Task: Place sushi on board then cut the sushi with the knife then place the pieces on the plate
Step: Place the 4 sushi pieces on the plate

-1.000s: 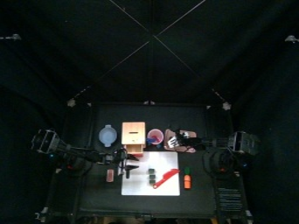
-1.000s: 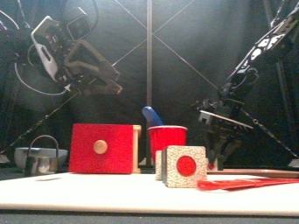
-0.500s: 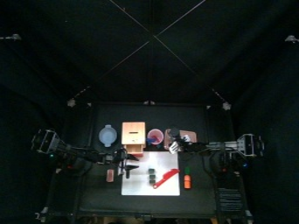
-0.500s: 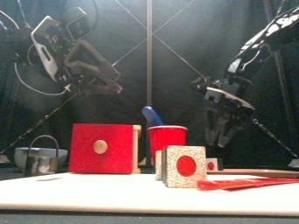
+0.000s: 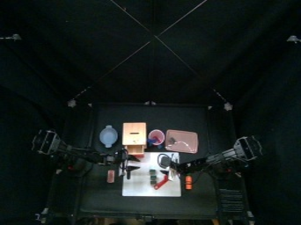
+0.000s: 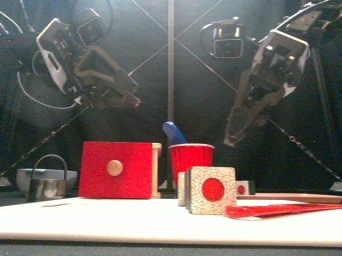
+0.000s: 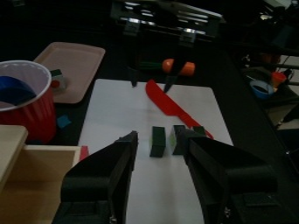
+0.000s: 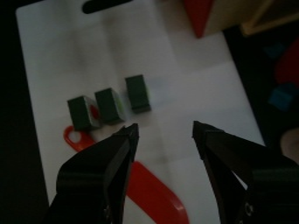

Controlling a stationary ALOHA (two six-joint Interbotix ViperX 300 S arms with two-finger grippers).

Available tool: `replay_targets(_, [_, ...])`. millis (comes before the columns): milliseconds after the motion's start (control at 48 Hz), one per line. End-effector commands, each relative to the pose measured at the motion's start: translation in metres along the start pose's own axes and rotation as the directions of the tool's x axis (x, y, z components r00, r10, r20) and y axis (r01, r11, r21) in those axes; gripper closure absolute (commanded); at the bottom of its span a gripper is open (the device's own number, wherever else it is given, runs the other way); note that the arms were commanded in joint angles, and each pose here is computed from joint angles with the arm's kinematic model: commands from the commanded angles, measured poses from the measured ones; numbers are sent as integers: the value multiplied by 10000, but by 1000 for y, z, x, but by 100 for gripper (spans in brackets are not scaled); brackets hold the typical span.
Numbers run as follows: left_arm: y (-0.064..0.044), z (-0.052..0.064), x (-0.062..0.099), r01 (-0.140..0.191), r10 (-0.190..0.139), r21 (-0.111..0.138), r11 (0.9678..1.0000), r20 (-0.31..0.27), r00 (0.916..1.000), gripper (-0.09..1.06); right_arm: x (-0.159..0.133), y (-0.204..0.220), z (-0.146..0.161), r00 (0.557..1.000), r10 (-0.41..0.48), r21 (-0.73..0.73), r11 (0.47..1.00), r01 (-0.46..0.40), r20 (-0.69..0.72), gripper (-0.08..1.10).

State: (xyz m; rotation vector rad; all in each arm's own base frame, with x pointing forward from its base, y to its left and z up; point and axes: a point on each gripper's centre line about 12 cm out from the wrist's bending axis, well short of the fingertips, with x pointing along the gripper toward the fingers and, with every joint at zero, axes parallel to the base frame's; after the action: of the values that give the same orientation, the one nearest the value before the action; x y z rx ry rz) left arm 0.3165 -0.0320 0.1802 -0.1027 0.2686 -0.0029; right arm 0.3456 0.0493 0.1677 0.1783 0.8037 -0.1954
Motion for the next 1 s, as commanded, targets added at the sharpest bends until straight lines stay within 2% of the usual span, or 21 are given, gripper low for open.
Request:
replay_targets(21, [-1,8,4,13,-12,-12,10000,244,9997,17,9,11,17,9990,331,-39,9994,-330,292,16])
replay_targets(312, [-1,4,8,-7,6,5,10000,109,9999,17,28,17,22,9962,807,-62,9967,-805,337,16])
replay_targets(521, [-1,3,7,-11,11,9,10000,79,10000,17,40,6,24,9974,658,-91,9978,-655,295,16])
replay_targets(667, [-1,2,7,-6,6,2,10000,62,10000,17,45,3,23,9966,776,-40,9970,-775,265,16])
replay_targets(833, [0,2,7,-82,82,-90,9999,44,10000,17,47,9,23,9904,1332,-58,9911,-1330,368,16])
replay_targets(1000, [0,2,7,-82,82,-90,9999,44,10000,17,48,10,19,9904,1357,-146,9907,-1353,273,16])
